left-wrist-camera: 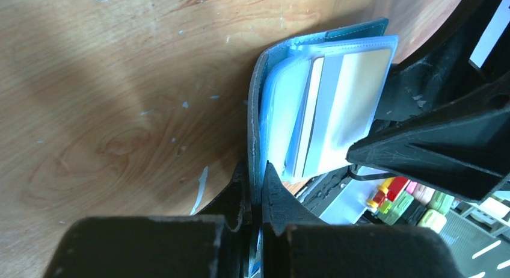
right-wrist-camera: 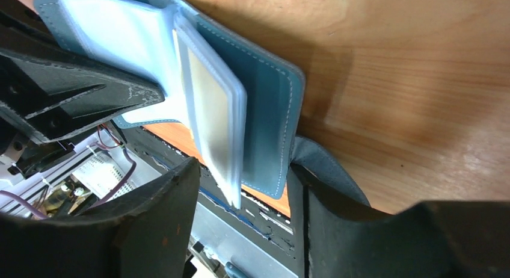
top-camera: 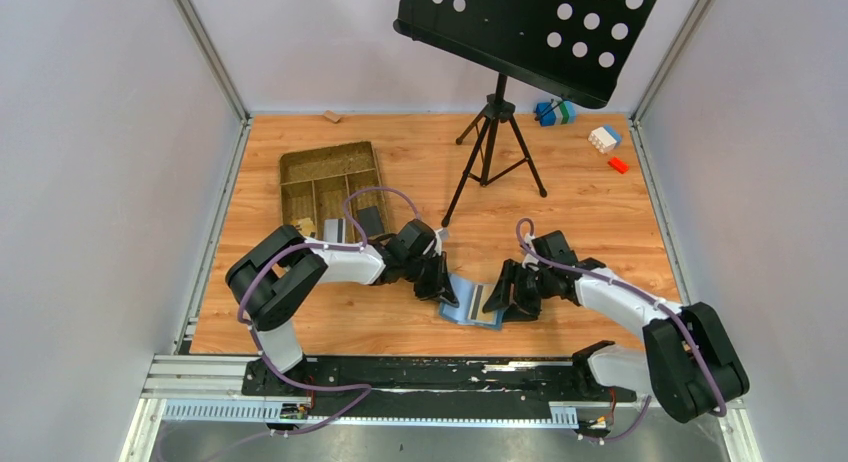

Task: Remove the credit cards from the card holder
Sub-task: Remove the credit card from the card holder.

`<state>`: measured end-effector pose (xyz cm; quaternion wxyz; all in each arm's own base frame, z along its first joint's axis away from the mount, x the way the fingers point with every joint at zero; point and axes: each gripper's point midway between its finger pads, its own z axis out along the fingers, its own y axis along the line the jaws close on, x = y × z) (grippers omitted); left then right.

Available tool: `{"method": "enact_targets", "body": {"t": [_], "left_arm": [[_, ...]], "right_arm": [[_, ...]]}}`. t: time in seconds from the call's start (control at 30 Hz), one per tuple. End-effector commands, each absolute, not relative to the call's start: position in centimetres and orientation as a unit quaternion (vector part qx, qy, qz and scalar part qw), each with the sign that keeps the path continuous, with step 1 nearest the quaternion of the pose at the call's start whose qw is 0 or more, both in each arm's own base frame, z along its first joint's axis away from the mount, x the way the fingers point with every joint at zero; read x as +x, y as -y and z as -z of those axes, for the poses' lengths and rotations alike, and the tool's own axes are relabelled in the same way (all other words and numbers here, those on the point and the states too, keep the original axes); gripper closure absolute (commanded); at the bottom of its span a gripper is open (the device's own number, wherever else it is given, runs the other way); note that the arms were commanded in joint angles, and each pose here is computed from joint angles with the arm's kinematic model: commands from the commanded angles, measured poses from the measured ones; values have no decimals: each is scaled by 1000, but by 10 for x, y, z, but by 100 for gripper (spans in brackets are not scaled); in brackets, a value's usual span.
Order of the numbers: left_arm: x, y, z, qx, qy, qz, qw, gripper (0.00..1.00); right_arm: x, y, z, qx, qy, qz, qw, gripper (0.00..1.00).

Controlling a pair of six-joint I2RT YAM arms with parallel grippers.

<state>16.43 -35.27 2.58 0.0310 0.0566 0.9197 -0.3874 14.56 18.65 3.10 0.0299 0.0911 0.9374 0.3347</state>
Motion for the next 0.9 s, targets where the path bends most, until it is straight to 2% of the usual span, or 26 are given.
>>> {"method": "enact_targets", "body": {"t": [0.0, 0.17, 0.57, 0.7, 0.87], "left_arm": [[155, 364, -33, 73, -909, 410, 21, 100], [154, 362, -30, 72, -911, 405, 20, 100], [151, 362, -28, 65, -909, 412, 14, 100], [151, 362, -28, 65, -908, 414, 13, 100], [151, 362, -28, 66, -908, 413, 12, 100]], "right_arm": [[163, -194, -63, 68, -925, -364, 88, 43], [163, -192, -76, 69, -918, -372, 117, 45], [164, -207, -80, 72, -902, -415, 98, 55], [167, -211, -77, 81, -897, -425, 89, 65], [166, -209, -65, 89, -906, -408, 72, 85]]}}
